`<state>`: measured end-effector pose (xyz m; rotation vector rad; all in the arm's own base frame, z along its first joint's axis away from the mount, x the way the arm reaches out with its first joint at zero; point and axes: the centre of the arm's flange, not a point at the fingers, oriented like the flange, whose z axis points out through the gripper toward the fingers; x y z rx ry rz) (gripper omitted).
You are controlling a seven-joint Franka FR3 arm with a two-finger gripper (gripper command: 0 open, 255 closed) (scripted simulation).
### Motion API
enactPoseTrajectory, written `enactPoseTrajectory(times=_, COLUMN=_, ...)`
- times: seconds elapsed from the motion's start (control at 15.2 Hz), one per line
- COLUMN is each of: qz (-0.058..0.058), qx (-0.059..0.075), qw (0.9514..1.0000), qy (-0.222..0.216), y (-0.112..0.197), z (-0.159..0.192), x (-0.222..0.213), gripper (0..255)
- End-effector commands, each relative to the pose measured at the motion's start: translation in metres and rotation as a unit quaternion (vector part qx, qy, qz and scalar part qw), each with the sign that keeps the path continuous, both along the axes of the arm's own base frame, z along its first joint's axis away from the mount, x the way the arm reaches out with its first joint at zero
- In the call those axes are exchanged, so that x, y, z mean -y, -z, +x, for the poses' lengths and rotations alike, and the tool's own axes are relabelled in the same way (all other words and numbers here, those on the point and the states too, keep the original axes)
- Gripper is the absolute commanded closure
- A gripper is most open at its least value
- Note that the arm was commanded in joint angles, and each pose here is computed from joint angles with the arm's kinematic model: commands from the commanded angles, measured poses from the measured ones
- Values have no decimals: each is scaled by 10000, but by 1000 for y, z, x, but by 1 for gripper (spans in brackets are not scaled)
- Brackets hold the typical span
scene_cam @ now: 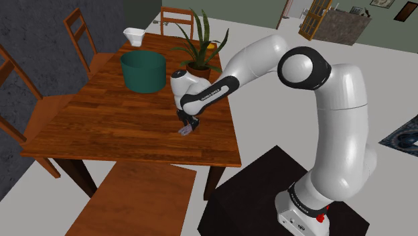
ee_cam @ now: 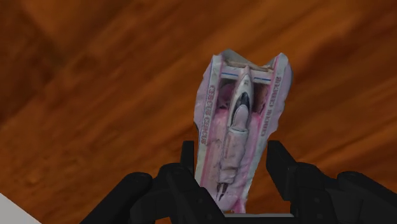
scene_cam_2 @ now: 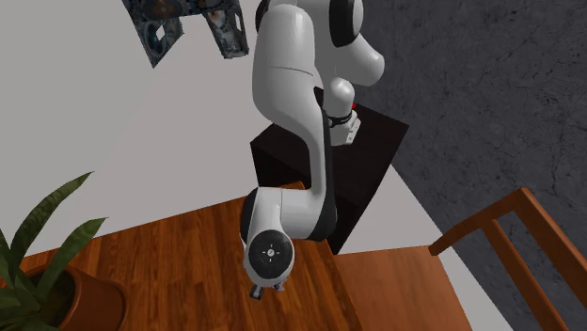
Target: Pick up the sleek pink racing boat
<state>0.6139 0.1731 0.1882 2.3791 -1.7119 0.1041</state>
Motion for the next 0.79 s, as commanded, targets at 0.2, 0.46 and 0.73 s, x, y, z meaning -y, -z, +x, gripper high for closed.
enactPoseTrajectory(times=0.2, qz=0, qx=-1, qw=10000, qy=0, y=-26, z=-1, x=0, gripper=255)
enactPoseTrajectory(times=0.46, qz=0, qx=-1, qw=10000, qy=0, y=-48, z=-1, x=0, gripper=255)
enactPoseTrajectory(times=0.73, qz=0, qx=-1, qw=10000, qy=0, y=-59, z=-1, x=0, gripper=255)
